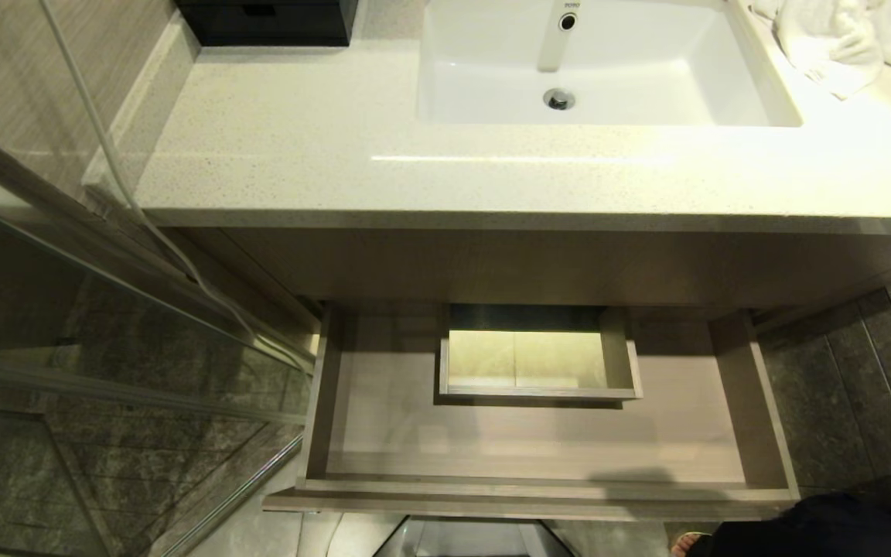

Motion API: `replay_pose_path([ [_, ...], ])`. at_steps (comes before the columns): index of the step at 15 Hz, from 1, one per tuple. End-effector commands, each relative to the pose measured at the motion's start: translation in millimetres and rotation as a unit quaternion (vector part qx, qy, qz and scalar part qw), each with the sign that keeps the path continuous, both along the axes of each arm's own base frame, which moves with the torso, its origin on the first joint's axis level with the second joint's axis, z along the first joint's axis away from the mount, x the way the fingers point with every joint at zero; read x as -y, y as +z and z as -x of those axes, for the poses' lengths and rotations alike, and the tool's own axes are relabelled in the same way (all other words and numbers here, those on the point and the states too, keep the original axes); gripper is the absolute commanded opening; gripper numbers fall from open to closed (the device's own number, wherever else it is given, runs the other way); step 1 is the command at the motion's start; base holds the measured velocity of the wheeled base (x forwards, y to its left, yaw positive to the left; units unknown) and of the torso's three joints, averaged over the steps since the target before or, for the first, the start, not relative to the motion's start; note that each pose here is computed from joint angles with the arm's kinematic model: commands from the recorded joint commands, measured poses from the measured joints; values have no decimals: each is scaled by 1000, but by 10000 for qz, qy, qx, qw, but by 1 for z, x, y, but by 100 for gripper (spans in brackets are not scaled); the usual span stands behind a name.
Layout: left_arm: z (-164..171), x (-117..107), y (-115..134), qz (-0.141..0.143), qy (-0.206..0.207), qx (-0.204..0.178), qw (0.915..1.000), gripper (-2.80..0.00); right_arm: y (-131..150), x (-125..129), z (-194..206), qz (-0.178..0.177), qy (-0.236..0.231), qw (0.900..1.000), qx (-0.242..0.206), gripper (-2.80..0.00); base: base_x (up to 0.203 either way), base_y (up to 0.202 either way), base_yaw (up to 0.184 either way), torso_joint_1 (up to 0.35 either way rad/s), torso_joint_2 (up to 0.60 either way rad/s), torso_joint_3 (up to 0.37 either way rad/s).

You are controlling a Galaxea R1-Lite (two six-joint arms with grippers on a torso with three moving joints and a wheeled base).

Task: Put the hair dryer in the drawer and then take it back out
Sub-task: Place it on the countertop

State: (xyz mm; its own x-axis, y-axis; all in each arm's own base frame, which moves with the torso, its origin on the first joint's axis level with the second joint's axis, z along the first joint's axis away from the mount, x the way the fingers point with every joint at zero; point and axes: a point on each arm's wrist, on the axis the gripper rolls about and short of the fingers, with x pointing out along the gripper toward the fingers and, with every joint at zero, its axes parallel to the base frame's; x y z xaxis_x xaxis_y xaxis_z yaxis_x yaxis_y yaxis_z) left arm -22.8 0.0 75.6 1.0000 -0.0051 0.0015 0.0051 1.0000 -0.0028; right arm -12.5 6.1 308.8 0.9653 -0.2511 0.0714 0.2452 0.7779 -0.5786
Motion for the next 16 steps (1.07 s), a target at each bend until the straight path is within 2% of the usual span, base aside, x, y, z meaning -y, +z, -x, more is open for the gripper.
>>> replay_pose_path([
  [1, 0, 0, 0, 2, 3, 0, 10000, -280, 4, 2, -6, 0, 7, 10000, -87, -280, 0, 0, 0, 32, -36, -34],
  [7, 0, 0, 0, 2, 3, 0, 10000, -280, 11, 4, -11, -3, 13, 9999, -155, -280, 0, 0, 0, 30, 0, 28],
  [12, 0, 0, 0, 1, 2, -7, 10000, -280, 23, 5, -16, 67, 77, 9999, -107, -280, 0, 0, 0, 249, -12, 228],
  [16, 0, 0, 0, 2, 3, 0, 10000, -280, 43, 12, -41, 307, 447, 9983, -220, -280, 0, 0, 0, 295, -69, 229],
])
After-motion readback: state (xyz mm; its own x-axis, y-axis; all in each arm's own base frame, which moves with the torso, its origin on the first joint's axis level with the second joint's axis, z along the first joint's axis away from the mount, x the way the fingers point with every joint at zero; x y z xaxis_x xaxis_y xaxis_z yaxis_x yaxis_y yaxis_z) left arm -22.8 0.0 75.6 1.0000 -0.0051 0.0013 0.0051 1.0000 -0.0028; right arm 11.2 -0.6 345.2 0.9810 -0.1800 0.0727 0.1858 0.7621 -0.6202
